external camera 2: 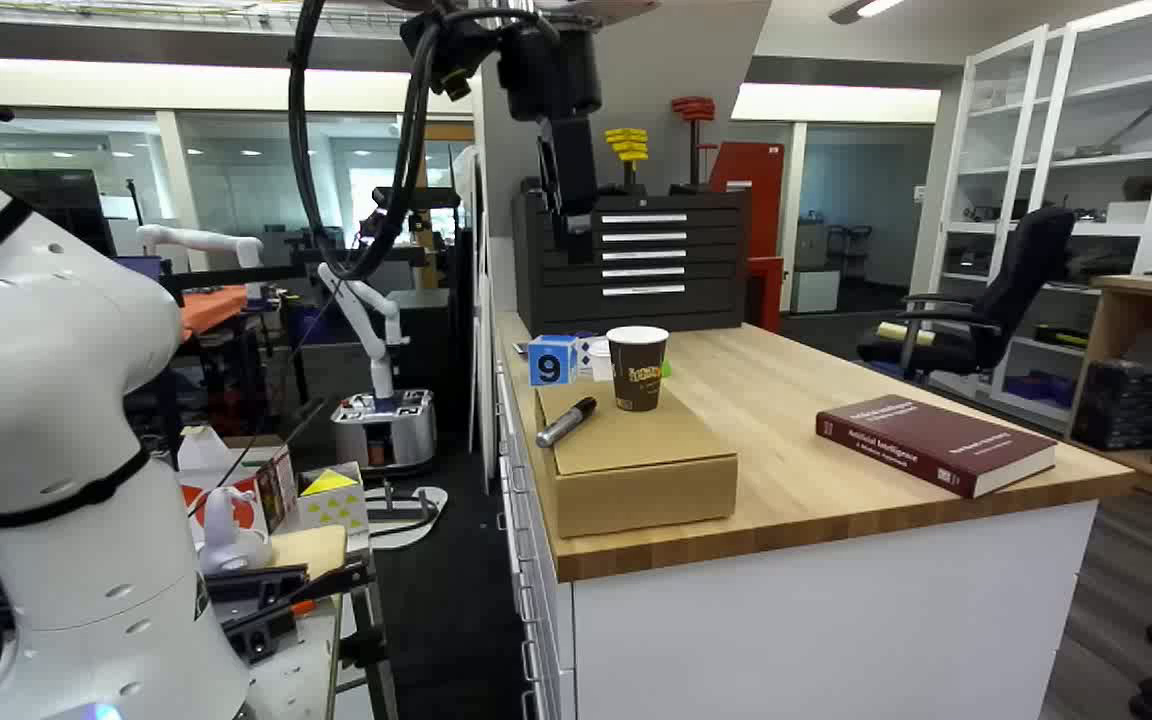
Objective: Put the marker in the cup
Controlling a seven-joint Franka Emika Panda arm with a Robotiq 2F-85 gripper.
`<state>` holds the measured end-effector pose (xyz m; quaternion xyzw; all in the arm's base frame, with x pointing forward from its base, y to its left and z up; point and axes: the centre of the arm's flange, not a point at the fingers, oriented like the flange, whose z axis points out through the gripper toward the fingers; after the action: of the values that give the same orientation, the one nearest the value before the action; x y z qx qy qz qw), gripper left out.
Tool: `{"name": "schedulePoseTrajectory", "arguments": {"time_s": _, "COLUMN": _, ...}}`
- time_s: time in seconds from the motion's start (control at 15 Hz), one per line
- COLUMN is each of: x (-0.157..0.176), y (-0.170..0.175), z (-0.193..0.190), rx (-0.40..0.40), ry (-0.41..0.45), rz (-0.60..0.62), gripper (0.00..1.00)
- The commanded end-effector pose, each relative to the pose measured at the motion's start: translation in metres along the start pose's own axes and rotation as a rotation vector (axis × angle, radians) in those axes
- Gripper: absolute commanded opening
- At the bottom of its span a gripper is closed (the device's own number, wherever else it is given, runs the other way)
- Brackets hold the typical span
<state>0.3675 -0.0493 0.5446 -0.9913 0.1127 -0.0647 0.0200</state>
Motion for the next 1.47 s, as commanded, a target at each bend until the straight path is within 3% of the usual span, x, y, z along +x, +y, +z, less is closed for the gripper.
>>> {"name": "schedulePoseTrajectory", "arguments": {"time_s": 0.0, "x": 0.0, "y": 0.0, "z": 0.0, "rx": 0.0, "ry": 0.0, "rz": 0.0, "gripper": 1.0}}
{"name": "schedulePoseTrajectory", "arguments": {"time_s": 0.53, "x": 0.001, "y": -0.002, "z": 0.001, "rx": -0.006, "ry": 0.003, "rz": -0.012, "gripper": 1.0}}
{"name": "schedulePoseTrajectory", "arguments": {"time_s": 0.93, "x": 0.007, "y": -0.026, "z": 0.017, "rx": -0.021, "ry": -0.005, "rz": -0.198, "gripper": 1.0}}
{"name": "schedulePoseTrajectory", "arguments": {"time_s": 1.4, "x": 0.003, "y": -0.08, "z": 0.051, "rx": -0.038, "ry": -0.018, "rz": -0.479, "gripper": 1.0}}
